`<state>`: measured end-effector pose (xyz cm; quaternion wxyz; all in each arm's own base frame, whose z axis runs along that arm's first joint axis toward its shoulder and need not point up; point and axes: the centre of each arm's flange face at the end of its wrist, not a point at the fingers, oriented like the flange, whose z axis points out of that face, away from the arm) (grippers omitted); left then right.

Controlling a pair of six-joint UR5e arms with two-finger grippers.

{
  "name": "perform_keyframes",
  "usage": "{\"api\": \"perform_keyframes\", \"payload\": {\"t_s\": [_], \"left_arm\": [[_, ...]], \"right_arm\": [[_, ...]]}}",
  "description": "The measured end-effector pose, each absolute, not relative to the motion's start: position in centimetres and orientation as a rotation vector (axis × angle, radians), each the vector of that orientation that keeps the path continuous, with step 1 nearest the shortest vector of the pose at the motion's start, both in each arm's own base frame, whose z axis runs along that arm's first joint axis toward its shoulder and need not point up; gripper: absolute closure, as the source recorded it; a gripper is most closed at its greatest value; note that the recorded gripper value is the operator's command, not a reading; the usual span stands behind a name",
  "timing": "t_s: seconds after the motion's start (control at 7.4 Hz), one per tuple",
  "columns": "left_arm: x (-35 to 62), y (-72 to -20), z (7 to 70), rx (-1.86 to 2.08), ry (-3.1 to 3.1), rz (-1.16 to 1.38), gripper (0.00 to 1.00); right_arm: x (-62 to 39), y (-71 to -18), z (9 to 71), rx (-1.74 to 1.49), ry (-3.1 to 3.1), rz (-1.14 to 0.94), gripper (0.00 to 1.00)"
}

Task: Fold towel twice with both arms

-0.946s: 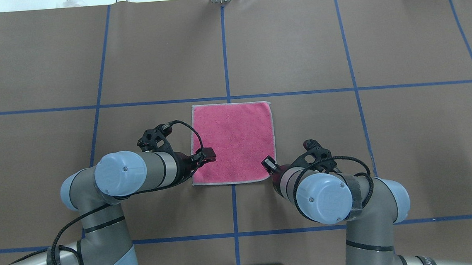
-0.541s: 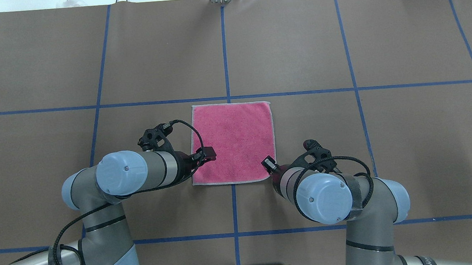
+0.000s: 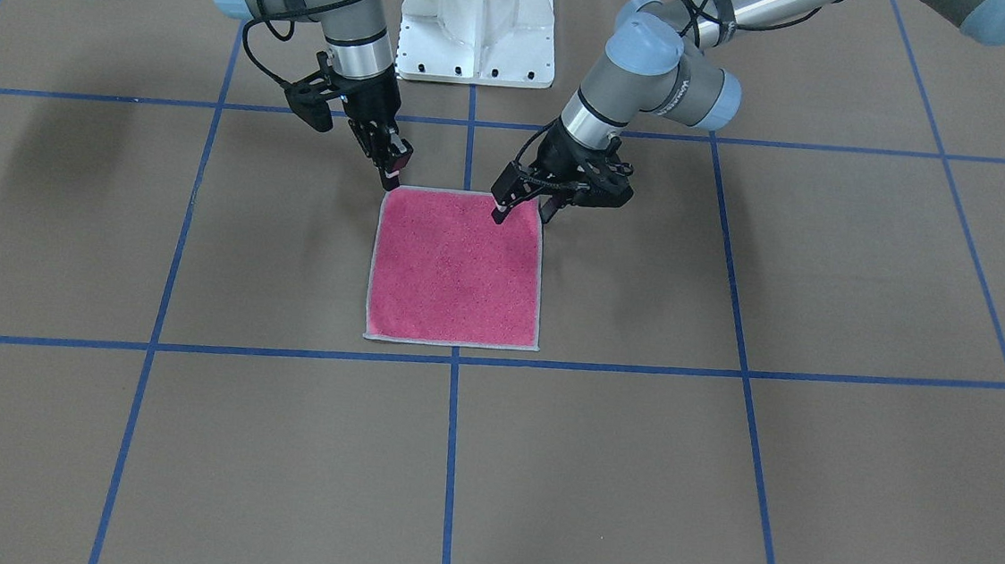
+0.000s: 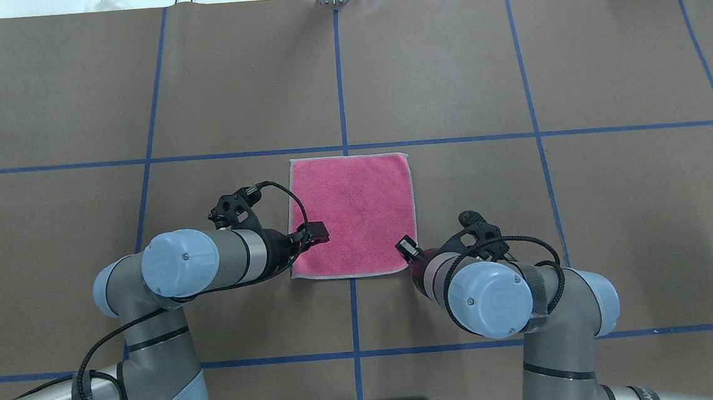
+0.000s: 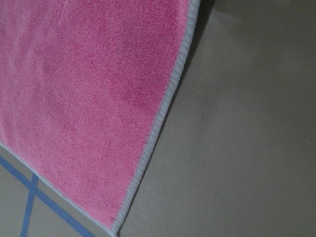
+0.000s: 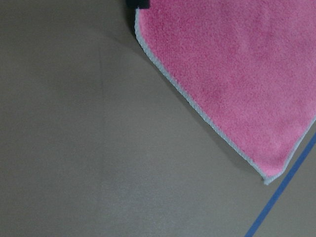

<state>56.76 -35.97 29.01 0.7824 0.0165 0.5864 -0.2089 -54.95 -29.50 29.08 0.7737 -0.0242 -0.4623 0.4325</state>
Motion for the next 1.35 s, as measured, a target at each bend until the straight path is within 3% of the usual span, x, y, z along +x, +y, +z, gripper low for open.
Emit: {"api": "perform_keyframes", "payload": {"t_s": [1.35], "left_arm": [[56.18,-35.4,28.7,-0.001,1.289,-0.393,0.01]], "right_arm": [[-54.81,-29.64,29.4,-0.043,-0.998,0.942,1.0]]}}
